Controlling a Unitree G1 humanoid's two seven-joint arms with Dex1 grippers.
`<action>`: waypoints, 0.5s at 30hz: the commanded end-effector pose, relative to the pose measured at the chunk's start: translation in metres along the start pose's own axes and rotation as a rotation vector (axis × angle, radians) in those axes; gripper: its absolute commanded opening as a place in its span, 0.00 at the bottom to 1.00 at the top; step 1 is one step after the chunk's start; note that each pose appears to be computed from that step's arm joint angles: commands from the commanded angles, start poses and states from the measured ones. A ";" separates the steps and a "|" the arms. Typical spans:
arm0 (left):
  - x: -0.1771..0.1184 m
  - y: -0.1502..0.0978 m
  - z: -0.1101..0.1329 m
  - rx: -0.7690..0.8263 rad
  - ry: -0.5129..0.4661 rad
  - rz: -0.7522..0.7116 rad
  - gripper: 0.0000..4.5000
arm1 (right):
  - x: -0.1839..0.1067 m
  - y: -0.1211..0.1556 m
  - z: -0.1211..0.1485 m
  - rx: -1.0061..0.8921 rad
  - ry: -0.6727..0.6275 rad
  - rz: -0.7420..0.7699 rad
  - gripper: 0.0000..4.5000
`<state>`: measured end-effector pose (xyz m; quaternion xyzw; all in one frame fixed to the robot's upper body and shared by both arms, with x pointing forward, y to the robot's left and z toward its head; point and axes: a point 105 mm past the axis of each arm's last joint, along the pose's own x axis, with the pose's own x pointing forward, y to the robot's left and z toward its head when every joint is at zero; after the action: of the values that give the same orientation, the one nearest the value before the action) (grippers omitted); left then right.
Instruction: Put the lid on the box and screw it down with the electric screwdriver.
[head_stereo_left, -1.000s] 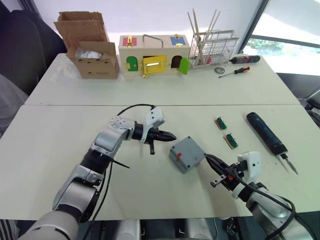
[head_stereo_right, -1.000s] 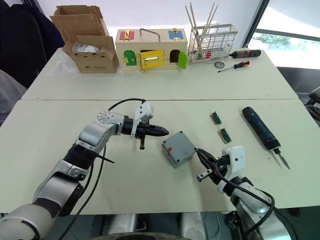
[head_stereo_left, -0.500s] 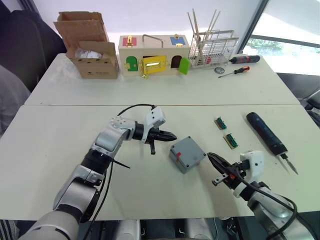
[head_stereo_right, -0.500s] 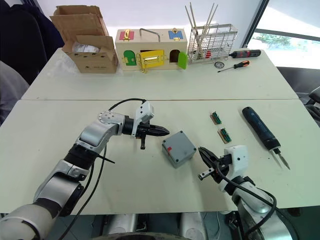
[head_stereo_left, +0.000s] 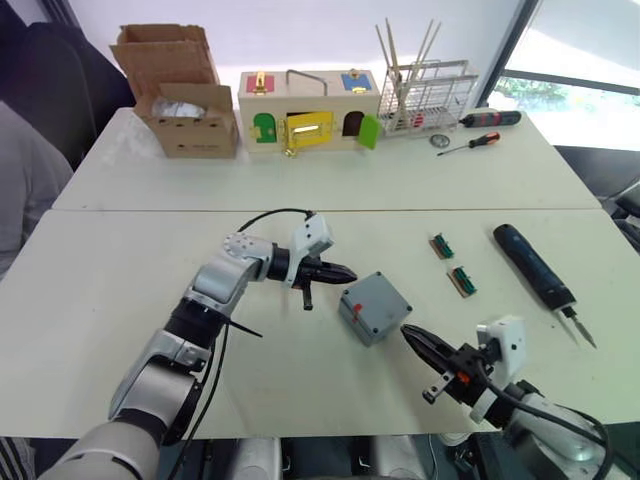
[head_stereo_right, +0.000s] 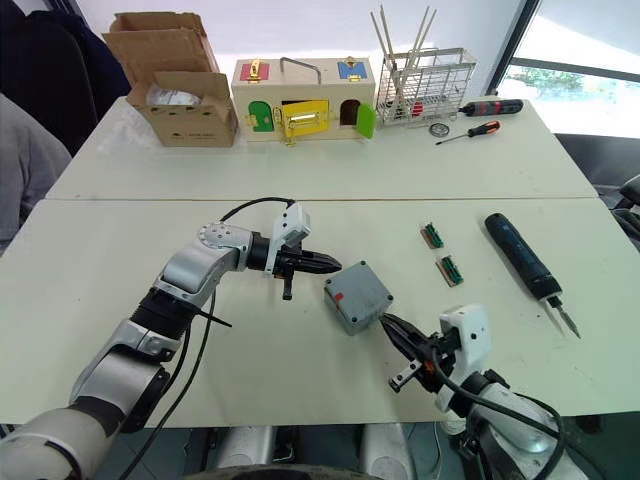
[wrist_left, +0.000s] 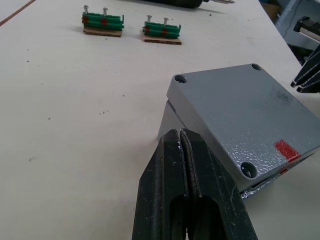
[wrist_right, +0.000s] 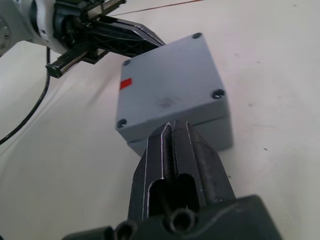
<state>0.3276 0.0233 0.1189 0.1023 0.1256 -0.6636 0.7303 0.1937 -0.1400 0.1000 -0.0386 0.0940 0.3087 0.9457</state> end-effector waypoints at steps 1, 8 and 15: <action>-0.003 -0.002 0.015 0.034 -0.040 -0.005 0.00 | 0.004 0.002 0.002 -0.006 -0.016 0.016 0.02; -0.004 -0.008 0.013 0.026 -0.034 -0.016 0.00 | 0.011 0.001 -0.002 -0.005 -0.019 0.024 0.02; -0.001 -0.013 0.011 0.021 -0.028 -0.027 0.00 | 0.009 -0.001 0.002 -0.012 -0.024 0.013 0.02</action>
<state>0.3193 0.0258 0.1188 0.0980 0.1345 -0.6653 0.7278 0.2021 -0.1366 0.0885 -0.0369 0.1051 0.3144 0.9427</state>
